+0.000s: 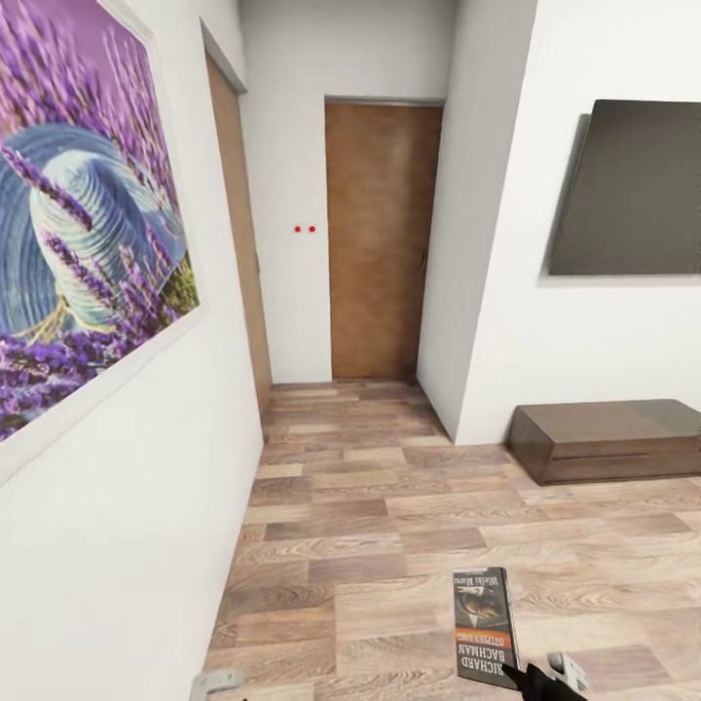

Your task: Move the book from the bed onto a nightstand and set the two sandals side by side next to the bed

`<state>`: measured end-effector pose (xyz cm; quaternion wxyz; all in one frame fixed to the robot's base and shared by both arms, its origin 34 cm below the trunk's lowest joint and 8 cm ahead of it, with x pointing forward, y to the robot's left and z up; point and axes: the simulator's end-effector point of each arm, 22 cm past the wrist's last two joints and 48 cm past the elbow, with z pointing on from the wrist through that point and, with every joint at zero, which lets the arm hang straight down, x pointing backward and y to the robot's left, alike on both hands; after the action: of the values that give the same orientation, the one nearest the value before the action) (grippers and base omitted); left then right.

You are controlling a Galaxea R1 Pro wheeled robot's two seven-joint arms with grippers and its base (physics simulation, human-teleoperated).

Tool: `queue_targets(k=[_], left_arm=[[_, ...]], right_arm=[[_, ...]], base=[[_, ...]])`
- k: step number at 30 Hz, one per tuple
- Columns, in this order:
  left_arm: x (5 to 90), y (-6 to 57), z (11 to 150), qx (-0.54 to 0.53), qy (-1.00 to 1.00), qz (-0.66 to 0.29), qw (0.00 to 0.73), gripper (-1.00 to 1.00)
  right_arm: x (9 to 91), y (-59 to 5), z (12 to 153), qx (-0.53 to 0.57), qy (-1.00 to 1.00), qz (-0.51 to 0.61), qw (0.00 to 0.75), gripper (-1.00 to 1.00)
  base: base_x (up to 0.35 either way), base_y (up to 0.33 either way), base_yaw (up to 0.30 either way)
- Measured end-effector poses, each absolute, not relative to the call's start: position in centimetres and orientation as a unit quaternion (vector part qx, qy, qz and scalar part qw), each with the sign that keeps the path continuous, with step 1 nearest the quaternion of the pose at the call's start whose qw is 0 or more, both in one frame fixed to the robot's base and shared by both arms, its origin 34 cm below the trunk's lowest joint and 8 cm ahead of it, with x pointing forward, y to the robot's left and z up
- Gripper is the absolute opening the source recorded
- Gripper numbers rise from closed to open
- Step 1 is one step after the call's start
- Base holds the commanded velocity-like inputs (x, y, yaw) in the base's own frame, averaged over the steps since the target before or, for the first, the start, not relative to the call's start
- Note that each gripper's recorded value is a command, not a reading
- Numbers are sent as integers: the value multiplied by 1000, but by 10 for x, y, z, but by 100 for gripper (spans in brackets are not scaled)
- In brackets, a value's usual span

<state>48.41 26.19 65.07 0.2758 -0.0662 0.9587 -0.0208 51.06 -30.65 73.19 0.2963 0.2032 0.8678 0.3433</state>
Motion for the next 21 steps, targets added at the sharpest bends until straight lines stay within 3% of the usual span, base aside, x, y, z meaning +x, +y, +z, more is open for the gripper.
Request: queue_targets(k=[21], left_arm=[[484,261,651,-66,959,-21,276,100]], right_arm=[[511,-306,732,203,868,343,297,-100]], base=[[313,-42,-287]])
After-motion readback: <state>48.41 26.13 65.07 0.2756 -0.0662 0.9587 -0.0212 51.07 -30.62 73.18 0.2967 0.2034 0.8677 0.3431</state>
